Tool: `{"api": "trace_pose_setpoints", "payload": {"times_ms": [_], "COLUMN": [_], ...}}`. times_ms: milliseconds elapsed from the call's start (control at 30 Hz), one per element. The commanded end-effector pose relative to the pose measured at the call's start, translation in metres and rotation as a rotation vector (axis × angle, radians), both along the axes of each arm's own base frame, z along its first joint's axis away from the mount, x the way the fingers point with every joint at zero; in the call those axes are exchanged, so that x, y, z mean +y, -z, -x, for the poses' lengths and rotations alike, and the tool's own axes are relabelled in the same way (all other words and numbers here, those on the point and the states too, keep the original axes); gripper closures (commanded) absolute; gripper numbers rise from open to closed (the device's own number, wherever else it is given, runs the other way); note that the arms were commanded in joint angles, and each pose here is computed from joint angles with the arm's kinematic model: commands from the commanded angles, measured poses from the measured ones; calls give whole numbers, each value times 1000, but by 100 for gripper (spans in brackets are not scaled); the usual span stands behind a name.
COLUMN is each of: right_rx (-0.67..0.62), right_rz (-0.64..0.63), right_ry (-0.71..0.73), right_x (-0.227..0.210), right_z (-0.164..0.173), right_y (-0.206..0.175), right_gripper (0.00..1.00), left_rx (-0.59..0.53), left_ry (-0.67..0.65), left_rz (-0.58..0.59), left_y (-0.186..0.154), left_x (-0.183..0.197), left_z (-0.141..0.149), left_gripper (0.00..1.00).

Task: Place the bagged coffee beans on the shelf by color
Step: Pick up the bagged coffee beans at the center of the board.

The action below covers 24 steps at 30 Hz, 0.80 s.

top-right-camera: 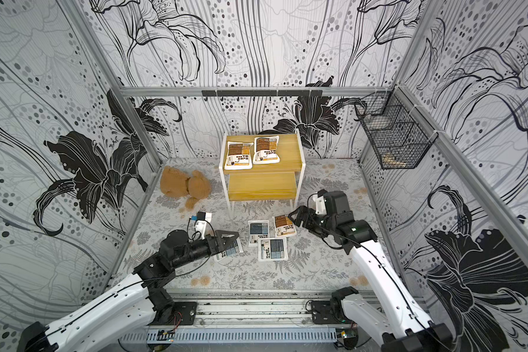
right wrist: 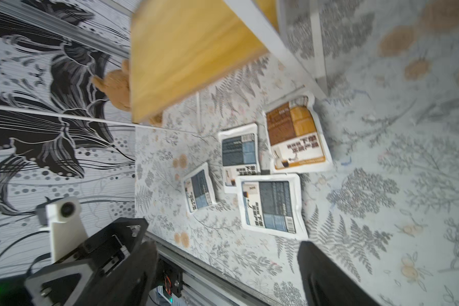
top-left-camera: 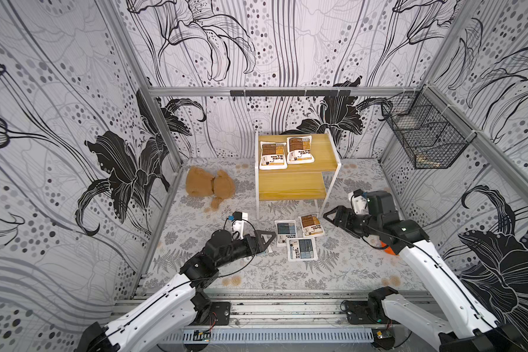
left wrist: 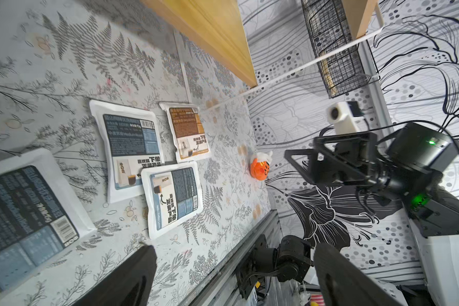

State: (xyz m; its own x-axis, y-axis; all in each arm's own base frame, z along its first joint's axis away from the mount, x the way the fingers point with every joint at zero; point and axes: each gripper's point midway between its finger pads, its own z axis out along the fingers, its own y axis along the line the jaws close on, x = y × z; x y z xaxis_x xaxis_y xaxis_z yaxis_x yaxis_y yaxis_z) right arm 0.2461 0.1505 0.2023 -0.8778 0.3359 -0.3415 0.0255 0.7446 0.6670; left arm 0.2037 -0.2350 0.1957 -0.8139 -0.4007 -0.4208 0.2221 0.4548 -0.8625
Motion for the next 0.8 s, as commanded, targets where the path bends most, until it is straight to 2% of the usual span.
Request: {"api": "trace_pose_setpoints", "payload": {"times_ms": [0, 267, 767], "right_rx": [-29, 89, 178], "right_rz": [-30, -49, -130], "right_ry": [-6, 1, 8], "right_x": [6, -2, -11], "right_z": [-11, -20, -23], "right_y": [8, 73, 136], "right_gripper": [11, 13, 20], "left_rx": [-65, -48, -34], "left_ry": [-33, -39, -52], "left_rz": [87, 68, 50], "left_y": [-22, -17, -11], "left_x": [-11, -11, -6], "left_z": [-8, -1, 0], "left_gripper": [2, 2, 2]}}
